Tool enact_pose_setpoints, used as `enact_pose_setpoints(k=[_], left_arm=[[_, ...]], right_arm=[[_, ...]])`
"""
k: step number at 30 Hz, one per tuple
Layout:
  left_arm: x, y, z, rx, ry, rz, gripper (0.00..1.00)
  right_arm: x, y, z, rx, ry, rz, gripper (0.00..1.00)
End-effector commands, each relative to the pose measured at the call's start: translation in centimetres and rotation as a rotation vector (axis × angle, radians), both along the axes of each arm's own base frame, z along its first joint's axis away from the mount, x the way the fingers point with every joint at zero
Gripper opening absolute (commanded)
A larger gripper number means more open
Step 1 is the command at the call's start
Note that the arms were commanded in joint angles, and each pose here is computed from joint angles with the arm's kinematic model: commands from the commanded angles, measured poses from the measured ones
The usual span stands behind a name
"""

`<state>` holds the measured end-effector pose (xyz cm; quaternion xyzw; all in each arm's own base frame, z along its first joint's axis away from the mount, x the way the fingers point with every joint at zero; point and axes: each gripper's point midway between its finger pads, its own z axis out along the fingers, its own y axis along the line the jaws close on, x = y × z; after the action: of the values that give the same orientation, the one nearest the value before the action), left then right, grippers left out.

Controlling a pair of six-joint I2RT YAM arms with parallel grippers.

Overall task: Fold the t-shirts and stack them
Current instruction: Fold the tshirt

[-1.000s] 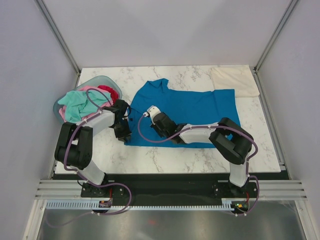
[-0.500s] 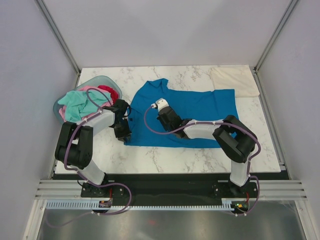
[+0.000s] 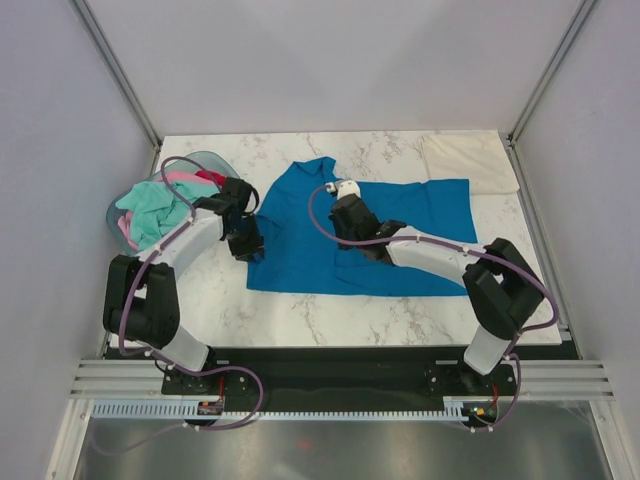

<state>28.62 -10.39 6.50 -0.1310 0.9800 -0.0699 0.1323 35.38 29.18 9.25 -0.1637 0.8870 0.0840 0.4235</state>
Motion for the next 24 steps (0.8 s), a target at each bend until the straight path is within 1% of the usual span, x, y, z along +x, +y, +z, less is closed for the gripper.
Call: enact_pose_setpoints(k=[1, 2, 4, 5, 7, 8, 9, 10, 11, 12, 14, 18, 22, 24], left_arm=[[1.4, -2.7, 2.8, -0.134, -0.074, -0.076, 0.36], [1.5, -3.2, 2.6, -0.157, -0.076, -0.086, 0.36], [1.1, -4.0, 1.9, -0.203, -0.046, -0.101, 0.36], [1.3, -4.4, 1.6, -0.221, -0.048, -0.099, 0.36], [0.8, -4.8, 0.8, -0.245, -0.024, -0.096, 0.36], [0.9, -4.9, 0.5, -0.251, -0.019, -0.084, 0.36], [0.4, -4.8, -0.2, -0.254, -0.003, -0.08, 0.36], [0.2, -4.7, -0.6, -0.25, 0.003, -0.072, 0.36], [0.0, -4.6, -1.0, -0.247, 0.009, -0.055, 0.36], [-0.2, -4.4, -1.6, -0.238, 0.015, -0.045, 0.36], [-0.4, -4.1, -2.6, -0.217, 0.035, -0.021, 0.36], [-0.8, -3.6, -4.3, -0.188, 0.076, -0.007, 0.35], [-1.0, -2.0, -5.1, -0.103, 0.065, 0.022, 0.35], [-1.1, -1.9, -5.2, -0.099, 0.066, 0.033, 0.35]], right_arm=[[-0.9, -2.4, 1.1, 0.115, 0.122, -0.122, 0.2], [-1.1, -3.1, 1.4, 0.141, 0.141, -0.134, 0.2], [-0.8, -6.3, 0.7, 0.13, 0.202, -0.208, 0.18], [0.0, -8.8, 0.8, 0.121, 0.208, -0.271, 0.17], [-0.5, -12.2, 0.1, 0.086, 0.262, -0.357, 0.16], [-0.1, -14.9, 0.2, 0.086, 0.268, -0.432, 0.16], [-1.1, -16.4, -0.7, 0.078, 0.314, -0.483, 0.15], [-1.4, -17.7, -0.8, 0.086, 0.328, -0.522, 0.15], [-1.5, -19.9, -0.6, 0.111, 0.336, -0.586, 0.15], [-2.6, -21.1, -1.6, 0.111, 0.368, -0.621, 0.15], [-3.2, -23.5, -1.7, 0.142, 0.37, -0.701, 0.16], [-5.6, -26.8, -3.9, 0.112, 0.408, -0.821, 0.17], [-7.0, -30.1, -5.6, 0.087, 0.385, -0.969, 0.2], [-7.8, -31.5, -6.7, 0.102, 0.398, -1.04, 0.19]])
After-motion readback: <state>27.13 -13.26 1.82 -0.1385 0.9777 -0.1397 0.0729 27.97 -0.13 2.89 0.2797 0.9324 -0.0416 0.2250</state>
